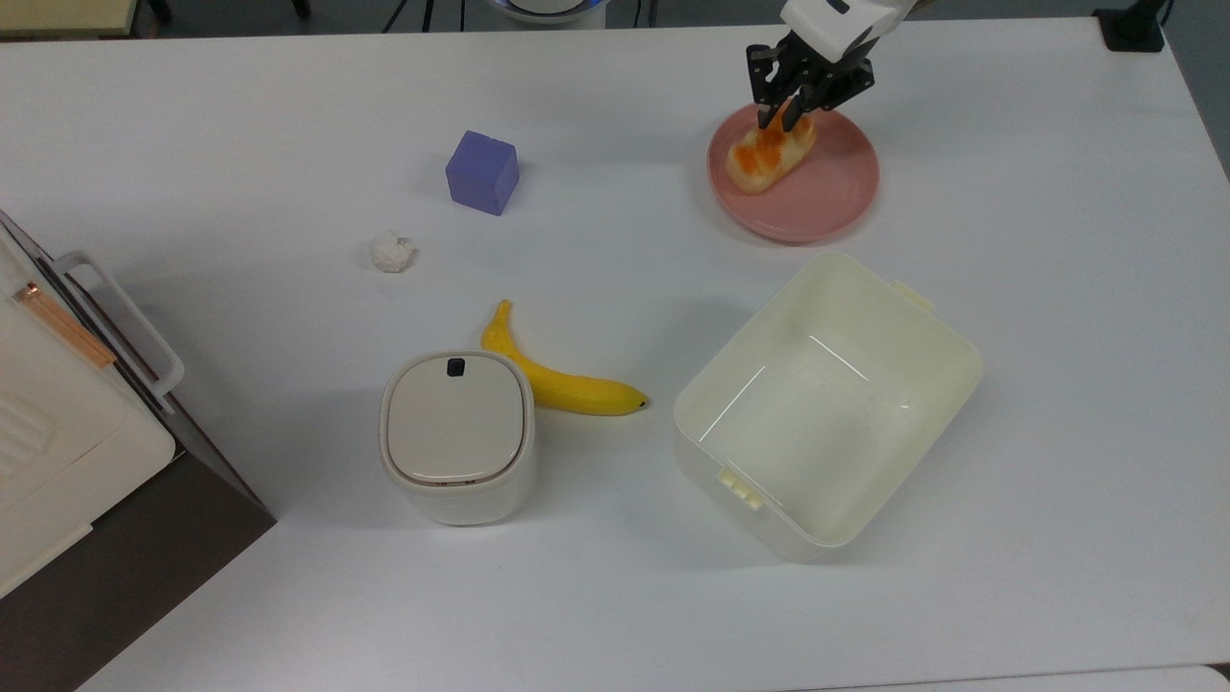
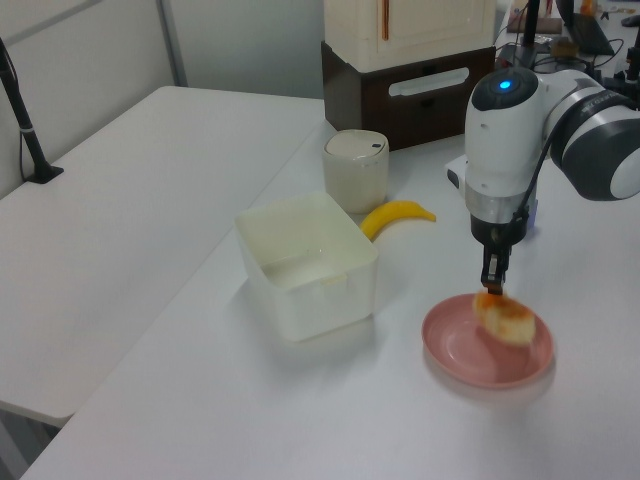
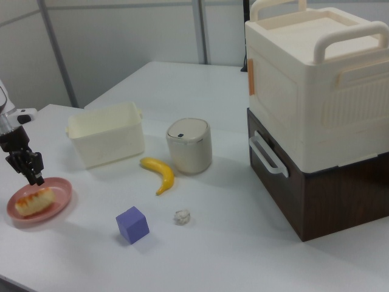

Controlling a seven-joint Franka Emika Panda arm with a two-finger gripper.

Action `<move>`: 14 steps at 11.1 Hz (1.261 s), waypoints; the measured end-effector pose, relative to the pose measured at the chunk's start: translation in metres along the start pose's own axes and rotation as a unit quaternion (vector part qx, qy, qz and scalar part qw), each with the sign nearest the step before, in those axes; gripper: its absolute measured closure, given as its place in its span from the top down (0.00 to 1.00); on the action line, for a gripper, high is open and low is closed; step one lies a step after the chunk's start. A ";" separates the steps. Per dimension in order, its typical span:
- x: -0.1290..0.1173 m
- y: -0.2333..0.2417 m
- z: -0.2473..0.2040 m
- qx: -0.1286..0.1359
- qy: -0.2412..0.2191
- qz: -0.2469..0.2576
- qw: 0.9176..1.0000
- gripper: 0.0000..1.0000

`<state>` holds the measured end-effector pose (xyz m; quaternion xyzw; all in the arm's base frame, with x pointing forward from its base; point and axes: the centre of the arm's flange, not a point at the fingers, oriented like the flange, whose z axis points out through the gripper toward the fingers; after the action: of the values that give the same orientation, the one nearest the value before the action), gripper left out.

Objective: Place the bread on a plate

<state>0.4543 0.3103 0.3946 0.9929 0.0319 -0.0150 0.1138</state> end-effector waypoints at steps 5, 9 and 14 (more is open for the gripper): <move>0.005 0.005 -0.007 -0.006 -0.009 0.006 1.000 1.00; 0.053 0.090 -0.033 0.009 0.005 0.052 0.999 1.00; 0.104 0.258 -0.081 0.028 0.036 0.083 0.995 1.00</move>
<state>0.5771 0.0846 0.5280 0.9948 -0.0474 0.0296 0.0855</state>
